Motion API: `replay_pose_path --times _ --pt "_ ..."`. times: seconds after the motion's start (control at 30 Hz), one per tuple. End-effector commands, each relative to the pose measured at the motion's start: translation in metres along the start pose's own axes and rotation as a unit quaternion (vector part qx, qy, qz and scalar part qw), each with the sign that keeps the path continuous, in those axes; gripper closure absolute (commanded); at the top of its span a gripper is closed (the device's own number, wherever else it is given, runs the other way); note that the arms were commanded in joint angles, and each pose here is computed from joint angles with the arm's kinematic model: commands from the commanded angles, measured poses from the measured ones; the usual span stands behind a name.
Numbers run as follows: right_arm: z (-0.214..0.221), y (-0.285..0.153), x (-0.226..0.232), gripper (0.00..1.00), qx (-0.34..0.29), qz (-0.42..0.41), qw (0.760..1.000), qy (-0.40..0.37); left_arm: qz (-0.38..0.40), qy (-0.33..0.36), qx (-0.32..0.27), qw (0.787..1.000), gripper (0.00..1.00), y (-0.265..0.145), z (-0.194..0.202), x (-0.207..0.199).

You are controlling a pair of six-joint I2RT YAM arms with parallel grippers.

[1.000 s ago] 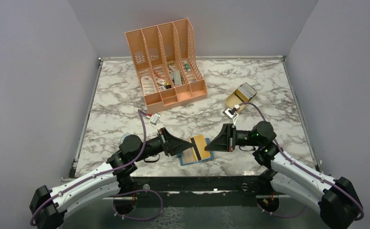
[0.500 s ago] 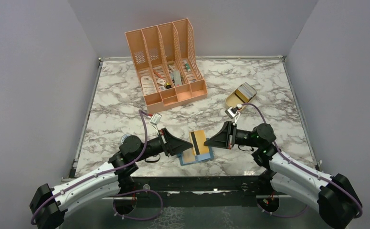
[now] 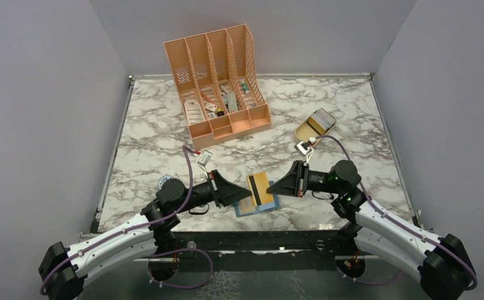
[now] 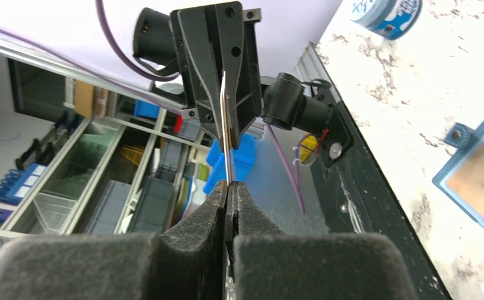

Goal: Put the credit cards into the card holder
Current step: Adjust the credit card.

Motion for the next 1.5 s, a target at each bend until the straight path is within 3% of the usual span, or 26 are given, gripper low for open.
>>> replay_pose_path --times 0.0,0.2,0.5,0.7,0.83,1.03,1.17,1.27,1.37,1.47 --pt "-0.002 -0.003 0.006 0.99 0.014 0.028 0.999 -0.033 -0.016 0.037 -0.009 0.999 1.0 -0.003 -0.007 -0.003" --pt "-0.003 -0.007 0.015 0.99 0.024 0.04 0.997 -0.068 -0.04 0.073 -0.022 0.996 1.0 -0.009 -0.016 -0.006" --pt "-0.003 -0.008 0.019 0.99 0.017 0.03 0.997 -0.066 -0.005 0.074 -0.005 0.997 1.0 -0.009 -0.01 -0.015" --pt "-0.007 -0.006 0.019 0.99 -0.018 0.007 0.999 -0.033 0.009 0.058 0.016 0.998 0.71 -0.003 -0.004 -0.014" --pt "-0.009 -0.003 0.017 0.99 -0.026 -0.001 0.999 -0.02 0.025 0.043 0.024 0.998 0.68 0.001 -0.001 -0.015" --pt "-0.011 -0.001 0.017 0.99 -0.026 -0.008 0.999 -0.017 0.028 0.029 0.029 0.999 0.74 0.005 0.001 -0.011" --pt "-0.011 0.0 0.016 0.99 -0.022 -0.009 1.0 -0.016 0.033 0.026 0.018 0.999 0.98 0.005 0.0 -0.01" --pt "-0.008 -0.001 0.016 0.98 -0.015 -0.01 1.0 -0.017 0.033 0.023 0.007 0.999 1.0 0.003 -0.001 -0.009" --pt "-0.006 -0.002 0.013 0.89 -0.008 0.006 1.0 -0.02 0.033 0.024 -0.005 0.999 1.0 0.0 -0.002 -0.007" --pt "-0.005 -0.004 0.01 0.86 0.001 0.03 0.999 -0.033 0.027 0.022 -0.009 0.999 1.0 -0.003 -0.001 -0.003"
Point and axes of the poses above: each gripper's point midway between its finger pads, its own y axis out along the fingers, its own x axis along the line the jaws close on, z = x × y, the point moved 4 cm from there along -y, back along the fingers, and after that the axes turned 1 degree about -y, right-handed, at the moved point
